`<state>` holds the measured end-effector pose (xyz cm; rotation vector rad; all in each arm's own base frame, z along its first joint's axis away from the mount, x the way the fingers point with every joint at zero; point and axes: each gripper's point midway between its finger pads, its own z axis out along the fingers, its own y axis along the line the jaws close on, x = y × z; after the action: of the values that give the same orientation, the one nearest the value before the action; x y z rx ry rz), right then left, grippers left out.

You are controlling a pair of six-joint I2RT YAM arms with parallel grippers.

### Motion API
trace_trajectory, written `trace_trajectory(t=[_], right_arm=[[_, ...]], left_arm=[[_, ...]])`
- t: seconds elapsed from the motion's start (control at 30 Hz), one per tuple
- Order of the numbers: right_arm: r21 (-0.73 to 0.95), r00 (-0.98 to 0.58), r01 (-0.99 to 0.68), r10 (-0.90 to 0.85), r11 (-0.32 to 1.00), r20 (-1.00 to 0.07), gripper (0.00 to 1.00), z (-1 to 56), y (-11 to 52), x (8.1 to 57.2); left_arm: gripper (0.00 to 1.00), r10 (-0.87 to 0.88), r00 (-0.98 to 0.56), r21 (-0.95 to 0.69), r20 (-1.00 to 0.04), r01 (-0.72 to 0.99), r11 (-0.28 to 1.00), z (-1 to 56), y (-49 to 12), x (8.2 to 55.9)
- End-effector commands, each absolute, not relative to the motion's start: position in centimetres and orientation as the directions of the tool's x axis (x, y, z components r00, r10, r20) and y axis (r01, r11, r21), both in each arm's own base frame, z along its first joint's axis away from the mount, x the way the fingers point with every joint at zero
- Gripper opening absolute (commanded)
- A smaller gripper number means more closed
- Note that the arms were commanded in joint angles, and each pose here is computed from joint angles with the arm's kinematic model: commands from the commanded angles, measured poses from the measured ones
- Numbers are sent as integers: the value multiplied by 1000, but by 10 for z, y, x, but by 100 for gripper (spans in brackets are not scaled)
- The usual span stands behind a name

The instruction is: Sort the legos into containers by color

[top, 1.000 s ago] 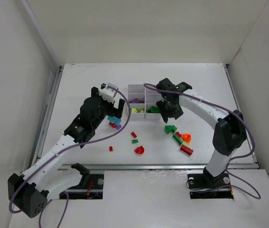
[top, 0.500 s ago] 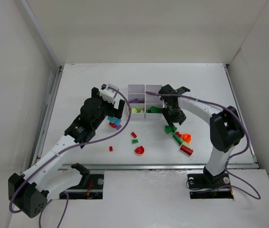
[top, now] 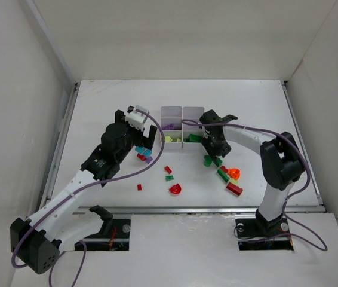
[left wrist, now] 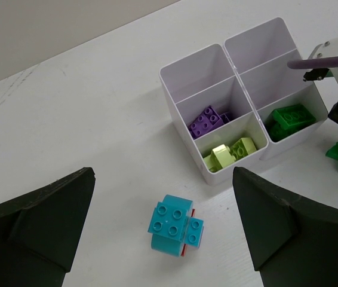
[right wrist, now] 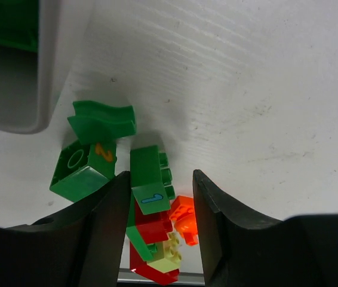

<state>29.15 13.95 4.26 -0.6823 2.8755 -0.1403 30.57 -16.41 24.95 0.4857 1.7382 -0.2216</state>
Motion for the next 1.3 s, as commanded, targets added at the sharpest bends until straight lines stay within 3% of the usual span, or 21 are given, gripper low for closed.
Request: trace_trajectory(t=[0.0,0.2,0.23,0.3,0.33,0.37,0.8,1.07,1.27], right_arm=[[-139,-862,-435,-456,889,-220,51,40,144,308],[-135,-865,-454,-472,881,-170,36,25,142,302],[-126,-865,-456,-472,881,-170,25,24,144,301],[-124,-870,-447,-463,886,-169,14,26,144,301],[-125,-872,-448,-464,885,-159,3,26,143,299],[-125,-872,-448,-464,885,-157,0,30,142,297],[-97,-862,-403,-413,910,-294,0,100,147,300],[70,-749,-505,-396,861,-532,0,166,191,313],[105,-626,-539,-315,836,-713,0,200,224,353]], left_arm=[[100,171,-118,105,-978,431,896,263,-165,308],[100,171,-118,105,-978,431,896,263,-165,308],[100,171,-118,105,-978,431,896,263,-165,308],[100,171,-118,105,-978,431,896,263,-165,308],[100,171,-118,105,-978,431,896,263,-165,308],[100,171,-118,105,-978,431,896,263,-165,308],[100,171,-118,105,-978,431,896,263,-165,308],[100,163,-122,96,-979,430,898,263,-166,308],[100,163,-122,94,-979,438,894,262,-168,309]])
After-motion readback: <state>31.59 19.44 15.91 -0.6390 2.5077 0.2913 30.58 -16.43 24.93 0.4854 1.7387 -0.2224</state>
